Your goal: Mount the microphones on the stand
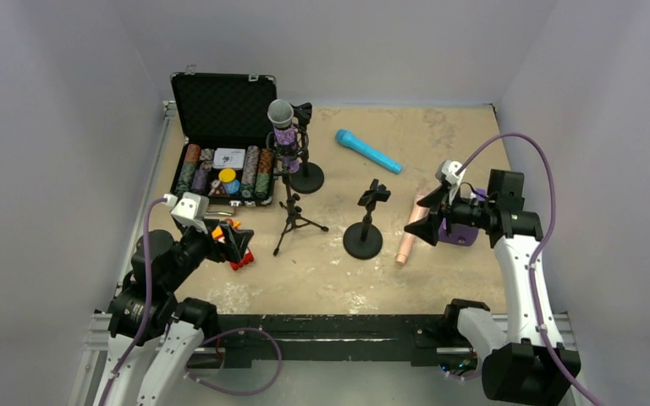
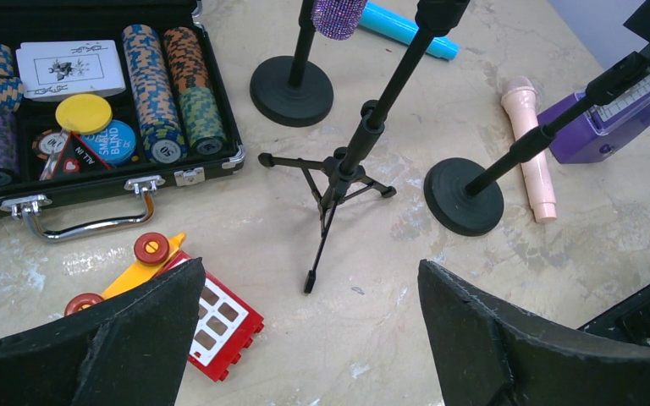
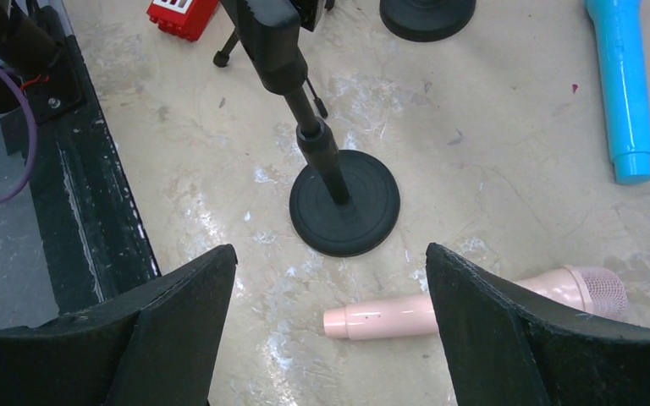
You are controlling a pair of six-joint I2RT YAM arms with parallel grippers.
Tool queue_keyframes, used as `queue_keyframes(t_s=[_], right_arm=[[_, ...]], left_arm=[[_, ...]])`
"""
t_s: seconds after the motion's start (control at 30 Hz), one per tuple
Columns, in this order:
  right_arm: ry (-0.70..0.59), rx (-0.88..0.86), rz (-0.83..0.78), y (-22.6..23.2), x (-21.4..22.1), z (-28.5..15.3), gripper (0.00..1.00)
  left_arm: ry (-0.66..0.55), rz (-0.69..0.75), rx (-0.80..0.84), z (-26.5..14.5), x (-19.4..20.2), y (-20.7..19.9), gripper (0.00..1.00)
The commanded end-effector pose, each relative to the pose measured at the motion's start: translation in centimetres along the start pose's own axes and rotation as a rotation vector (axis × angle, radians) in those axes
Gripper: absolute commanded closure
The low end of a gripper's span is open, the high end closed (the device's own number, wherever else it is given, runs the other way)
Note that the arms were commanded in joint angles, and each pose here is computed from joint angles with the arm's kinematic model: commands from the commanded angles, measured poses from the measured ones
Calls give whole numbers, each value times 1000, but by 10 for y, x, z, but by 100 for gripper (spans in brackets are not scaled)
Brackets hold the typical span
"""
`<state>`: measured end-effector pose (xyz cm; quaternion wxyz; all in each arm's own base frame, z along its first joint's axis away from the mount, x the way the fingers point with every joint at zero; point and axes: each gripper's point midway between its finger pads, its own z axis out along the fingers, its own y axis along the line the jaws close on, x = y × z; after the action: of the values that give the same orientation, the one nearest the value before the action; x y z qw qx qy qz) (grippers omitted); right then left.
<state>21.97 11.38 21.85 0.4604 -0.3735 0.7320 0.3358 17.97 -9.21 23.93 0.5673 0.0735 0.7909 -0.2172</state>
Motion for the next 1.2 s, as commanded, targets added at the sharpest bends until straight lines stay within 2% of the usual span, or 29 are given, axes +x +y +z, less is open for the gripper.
queue_keyframes(t_s=[0.0,0.9,1.17], right_arm=[[-17,-15,13,-3,-1,3,14],[21,13,185,-36,23,22,16],[87,63,274,-56,37,28,16]], left_arm=[[-20,20,-4,1,-4,1,1],[-21,20,-10,1,-5,2,1],[-20,20,-12,1,-4,3,1]])
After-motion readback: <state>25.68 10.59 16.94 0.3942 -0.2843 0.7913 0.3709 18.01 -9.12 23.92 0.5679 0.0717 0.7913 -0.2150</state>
